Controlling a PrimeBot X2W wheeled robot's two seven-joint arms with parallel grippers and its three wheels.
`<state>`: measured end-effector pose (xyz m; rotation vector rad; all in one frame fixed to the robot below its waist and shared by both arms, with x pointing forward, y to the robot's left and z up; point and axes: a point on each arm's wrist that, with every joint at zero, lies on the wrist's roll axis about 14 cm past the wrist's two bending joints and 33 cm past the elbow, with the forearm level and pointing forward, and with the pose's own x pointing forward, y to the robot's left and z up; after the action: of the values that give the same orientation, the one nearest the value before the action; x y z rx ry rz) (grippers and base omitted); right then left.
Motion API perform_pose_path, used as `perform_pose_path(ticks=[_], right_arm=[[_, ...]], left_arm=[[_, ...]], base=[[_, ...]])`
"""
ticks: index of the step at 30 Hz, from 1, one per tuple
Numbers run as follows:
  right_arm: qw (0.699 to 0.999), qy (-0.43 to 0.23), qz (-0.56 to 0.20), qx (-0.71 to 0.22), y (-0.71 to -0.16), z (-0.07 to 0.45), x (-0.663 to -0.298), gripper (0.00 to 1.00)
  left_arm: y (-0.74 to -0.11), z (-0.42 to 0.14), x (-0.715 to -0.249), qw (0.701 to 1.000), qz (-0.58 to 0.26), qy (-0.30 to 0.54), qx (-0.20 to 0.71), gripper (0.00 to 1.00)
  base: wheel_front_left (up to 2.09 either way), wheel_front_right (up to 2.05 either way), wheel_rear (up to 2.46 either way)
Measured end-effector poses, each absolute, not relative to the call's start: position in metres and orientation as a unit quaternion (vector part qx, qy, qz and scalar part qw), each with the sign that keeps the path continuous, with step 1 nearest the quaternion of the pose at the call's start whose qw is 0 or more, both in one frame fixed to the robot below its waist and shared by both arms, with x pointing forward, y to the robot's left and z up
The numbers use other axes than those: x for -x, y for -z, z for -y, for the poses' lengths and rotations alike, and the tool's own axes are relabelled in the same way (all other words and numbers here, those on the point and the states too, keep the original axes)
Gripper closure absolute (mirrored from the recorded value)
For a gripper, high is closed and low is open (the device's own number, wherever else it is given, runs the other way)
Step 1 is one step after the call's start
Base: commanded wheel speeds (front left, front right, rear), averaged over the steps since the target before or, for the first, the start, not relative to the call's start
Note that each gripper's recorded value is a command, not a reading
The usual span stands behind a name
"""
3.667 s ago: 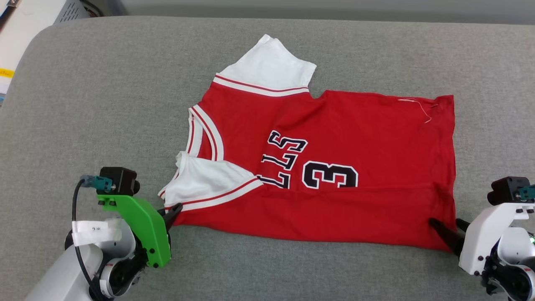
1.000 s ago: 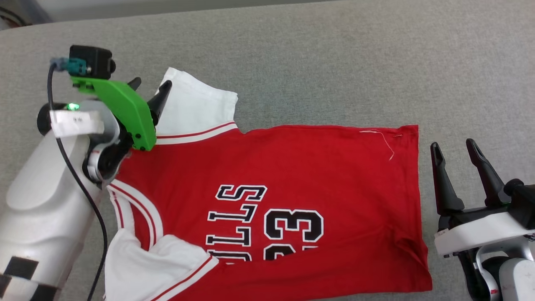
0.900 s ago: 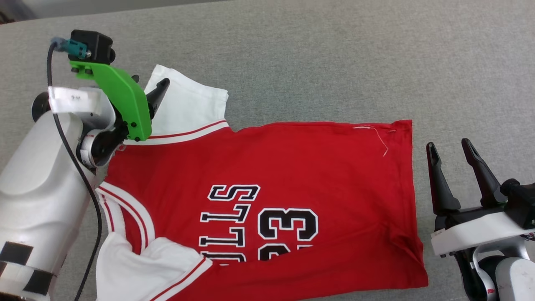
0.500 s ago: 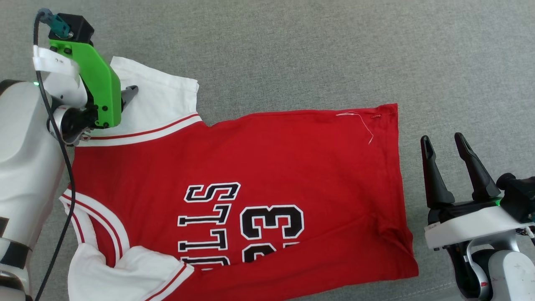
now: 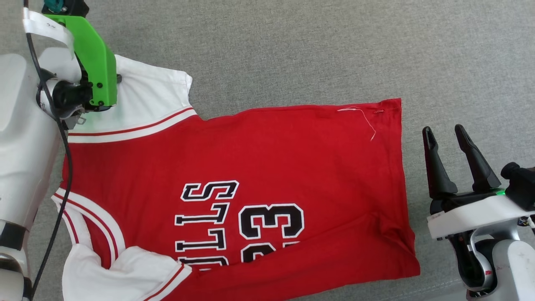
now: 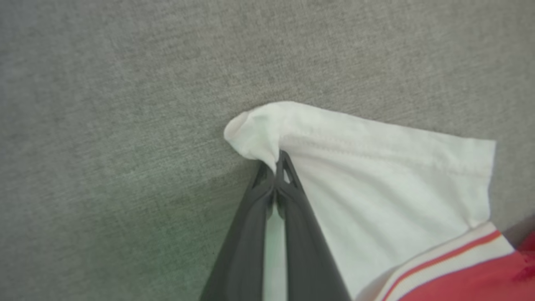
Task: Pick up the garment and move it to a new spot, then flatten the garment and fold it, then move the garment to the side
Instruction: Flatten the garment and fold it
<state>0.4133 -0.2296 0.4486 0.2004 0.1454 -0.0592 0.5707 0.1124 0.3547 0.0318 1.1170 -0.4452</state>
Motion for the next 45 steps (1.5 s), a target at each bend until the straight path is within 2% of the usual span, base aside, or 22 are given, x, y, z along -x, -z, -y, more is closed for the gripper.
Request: perform_pose_path(ticks=[7, 11, 19, 27, 36, 37, 38, 39, 42, 45], right_arm=[[0.989, 0.022, -0.096, -0.107, -0.449, 0.244, -0.42, 0.0], [0.98, 0.005, -0.163, -0.113, -0.434, 0.246, -0.426, 0.0], [0.946, -0.058, -0.305, -0.089, -0.41, 0.233, -0.444, 0.0], [0.919, -0.123, -0.372, -0.052, -0.401, 0.199, -0.467, 0.0], [0.866, -0.153, -0.472, -0.053, -0.361, 0.184, -0.454, 0.0], [0.861, -0.157, -0.481, -0.053, -0.359, 0.183, -0.453, 0.55], [0.858, -0.159, -0.485, -0.053, -0.36, 0.182, -0.453, 0.73], [0.856, -0.162, -0.488, -0.055, -0.361, 0.181, -0.452, 1.0], [0.856, -0.164, -0.488, -0.054, -0.363, 0.182, -0.451, 1.0], [0.869, -0.166, -0.463, -0.055, -0.375, 0.18, -0.457, 1.0]], left_arm=[[-0.373, -0.112, -0.57, 0.846, -0.49, 0.209, -0.014, 1.0], [-0.389, -0.114, -0.57, 0.863, -0.459, 0.211, -0.016, 1.0], [-0.427, -0.123, -0.57, 0.892, -0.394, 0.218, -0.031, 1.0], [-0.444, -0.132, -0.562, 0.905, -0.361, 0.221, -0.038, 1.0], [-0.436, -0.145, -0.548, 0.906, -0.362, 0.217, -0.034, 1.0], [-0.436, -0.147, -0.546, 0.906, -0.362, 0.217, -0.034, 1.0], [-0.436, -0.148, -0.545, 0.906, -0.362, 0.216, -0.035, 1.0], [-0.436, -0.149, -0.545, 0.907, -0.36, 0.214, -0.035, 1.0], [-0.439, -0.151, -0.543, 0.91, -0.354, 0.211, -0.033, 1.0], [-0.447, -0.151, -0.54, 0.916, -0.34, 0.212, -0.026, 1.0]], base=[[0.0, 0.0, 0.0], [0.0, 0.0, 0.0], [0.0, 0.0, 0.0], [0.0, 0.0, 0.0], [0.0, 0.0, 0.0], [0.0, 0.0, 0.0], [0.0, 0.0, 0.0], [0.0, 0.0, 0.0], [0.0, 0.0, 0.0], [0.0, 0.0, 0.0]])
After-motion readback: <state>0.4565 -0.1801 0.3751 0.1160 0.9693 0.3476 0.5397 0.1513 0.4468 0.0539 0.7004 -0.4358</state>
